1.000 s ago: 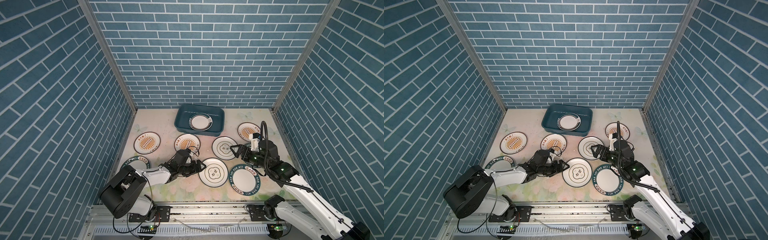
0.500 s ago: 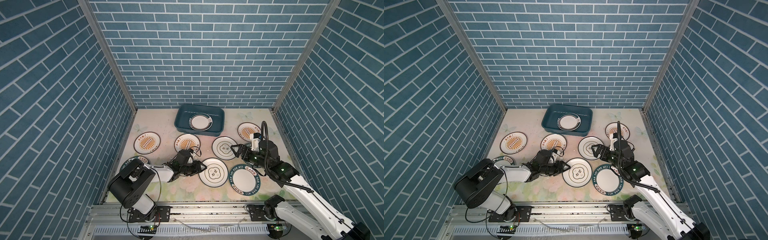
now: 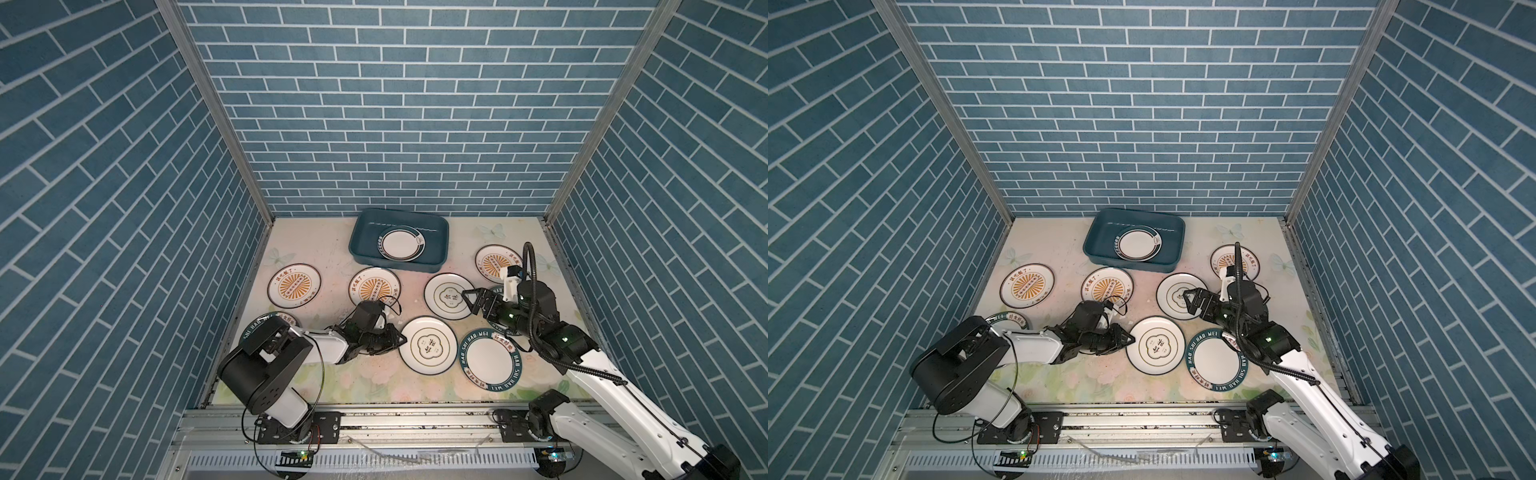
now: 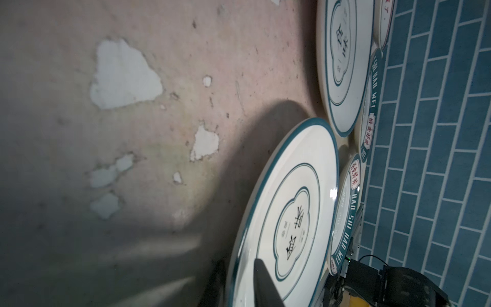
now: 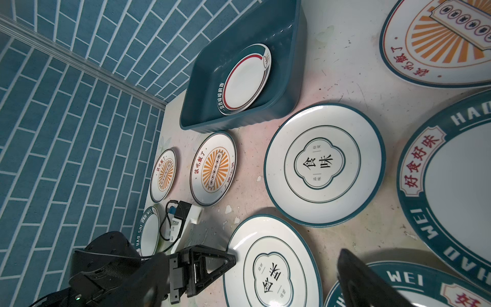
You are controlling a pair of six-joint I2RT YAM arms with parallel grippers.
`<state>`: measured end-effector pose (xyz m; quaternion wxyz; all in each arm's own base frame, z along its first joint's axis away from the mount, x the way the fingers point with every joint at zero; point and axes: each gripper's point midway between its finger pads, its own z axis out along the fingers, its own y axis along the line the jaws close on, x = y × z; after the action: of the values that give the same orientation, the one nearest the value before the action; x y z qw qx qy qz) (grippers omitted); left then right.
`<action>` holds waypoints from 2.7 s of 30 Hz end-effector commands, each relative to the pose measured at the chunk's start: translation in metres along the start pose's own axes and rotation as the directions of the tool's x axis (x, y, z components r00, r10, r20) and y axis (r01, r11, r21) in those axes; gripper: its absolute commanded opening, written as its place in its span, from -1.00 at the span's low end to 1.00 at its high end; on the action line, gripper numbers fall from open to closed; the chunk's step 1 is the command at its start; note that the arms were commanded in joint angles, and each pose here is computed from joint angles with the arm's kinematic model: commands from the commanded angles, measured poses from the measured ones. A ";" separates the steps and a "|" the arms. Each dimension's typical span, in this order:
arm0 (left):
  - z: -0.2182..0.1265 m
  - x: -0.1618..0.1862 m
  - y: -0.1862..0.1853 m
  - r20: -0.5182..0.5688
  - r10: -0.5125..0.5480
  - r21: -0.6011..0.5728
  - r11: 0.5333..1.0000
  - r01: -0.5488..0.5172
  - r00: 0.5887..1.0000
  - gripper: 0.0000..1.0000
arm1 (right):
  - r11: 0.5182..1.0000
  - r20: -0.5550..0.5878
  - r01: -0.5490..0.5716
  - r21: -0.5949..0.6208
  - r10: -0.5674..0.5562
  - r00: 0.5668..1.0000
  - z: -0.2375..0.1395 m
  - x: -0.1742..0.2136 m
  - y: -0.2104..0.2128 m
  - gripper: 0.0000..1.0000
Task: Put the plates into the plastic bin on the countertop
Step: 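Grip the white flower-pattern plate edge with the left gripper and lift it, then carry the flower-pattern plate with the left gripper into the teal bin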
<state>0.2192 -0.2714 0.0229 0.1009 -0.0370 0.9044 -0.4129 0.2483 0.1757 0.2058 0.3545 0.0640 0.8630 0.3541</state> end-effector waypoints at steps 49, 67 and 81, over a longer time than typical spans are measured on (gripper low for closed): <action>-0.145 -0.055 -0.111 0.243 0.136 0.092 0.982 -0.162 0.961 -1.00 | 0.994 0.074 0.072 -0.086 -0.066 0.995 -0.012 -0.024 0.031 0.97; -0.146 -0.177 -0.126 0.329 0.149 0.038 0.985 -0.171 0.933 -1.00 | 0.976 0.117 0.183 -0.114 -0.170 0.978 -0.006 -0.056 0.062 0.97; -0.109 -0.274 -0.097 0.339 0.132 -0.024 0.991 -0.132 0.932 -1.00 | 0.970 0.152 0.215 -0.113 -0.197 0.969 0.014 -0.078 0.067 0.97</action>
<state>0.4419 -0.2142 0.1983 0.2611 -0.0592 0.8812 -0.3895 0.2937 0.1995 0.2635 0.4194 -0.0032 0.8348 0.3566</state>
